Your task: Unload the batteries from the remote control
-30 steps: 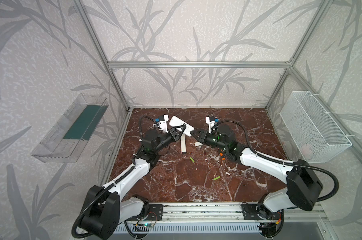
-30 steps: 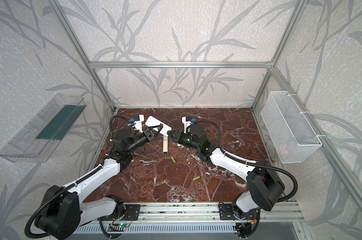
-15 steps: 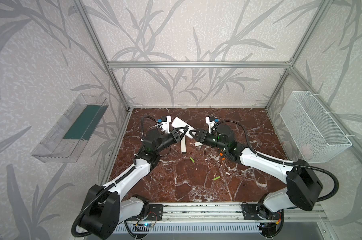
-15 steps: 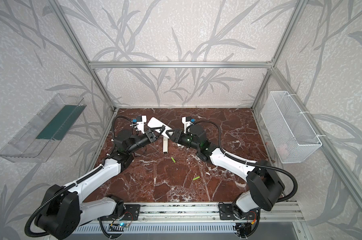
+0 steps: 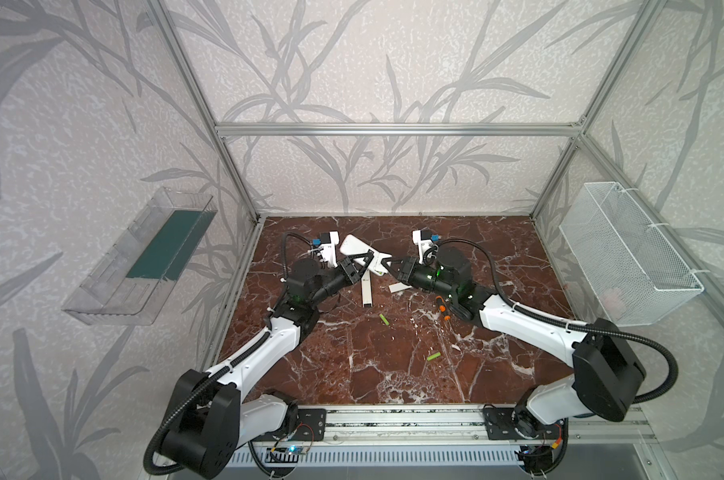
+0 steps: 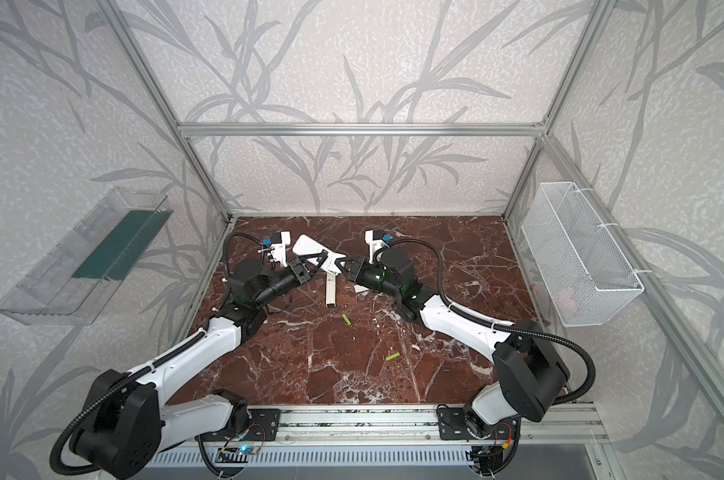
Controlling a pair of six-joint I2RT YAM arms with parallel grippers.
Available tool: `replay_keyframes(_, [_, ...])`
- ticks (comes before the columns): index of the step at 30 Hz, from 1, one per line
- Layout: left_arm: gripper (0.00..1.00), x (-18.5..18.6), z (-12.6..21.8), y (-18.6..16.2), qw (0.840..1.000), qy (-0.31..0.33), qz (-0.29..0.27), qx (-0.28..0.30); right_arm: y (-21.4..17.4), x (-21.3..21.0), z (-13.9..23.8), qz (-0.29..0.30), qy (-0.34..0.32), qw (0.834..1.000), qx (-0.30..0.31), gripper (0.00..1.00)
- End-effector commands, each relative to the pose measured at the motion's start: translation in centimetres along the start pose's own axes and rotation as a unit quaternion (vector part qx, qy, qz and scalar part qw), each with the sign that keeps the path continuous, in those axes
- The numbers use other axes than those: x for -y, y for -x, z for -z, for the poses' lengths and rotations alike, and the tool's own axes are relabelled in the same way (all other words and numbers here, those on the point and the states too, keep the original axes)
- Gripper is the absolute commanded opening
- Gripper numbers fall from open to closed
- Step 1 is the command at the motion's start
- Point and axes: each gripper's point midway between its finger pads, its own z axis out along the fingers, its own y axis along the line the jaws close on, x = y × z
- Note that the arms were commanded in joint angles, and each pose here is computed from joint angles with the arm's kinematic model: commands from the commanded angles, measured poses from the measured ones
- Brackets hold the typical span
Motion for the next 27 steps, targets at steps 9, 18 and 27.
replay_keyframes(9, [0.0, 2.3, 0.6, 0.1, 0.999, -0.04, -0.023, 0.0, 0.5, -0.9, 0.0, 0.0, 0.035, 0.999, 0.005, 0.0])
replay_keyframes(18, [0.0, -0.2, 1.1, -0.7, 1.0, 0.004, -0.016, -0.008, 2.3, -0.1, 2.3, 0.028, 0.012, 0.999, 0.017, 0.0])
replay_keyframes(27, [0.0, -3.8, 1.5, -3.2, 0.997, 0.063, -0.021, -0.05, 5.0, 6.1, 6.6, 0.049, -0.094, 0.994, 0.017, 0.0])
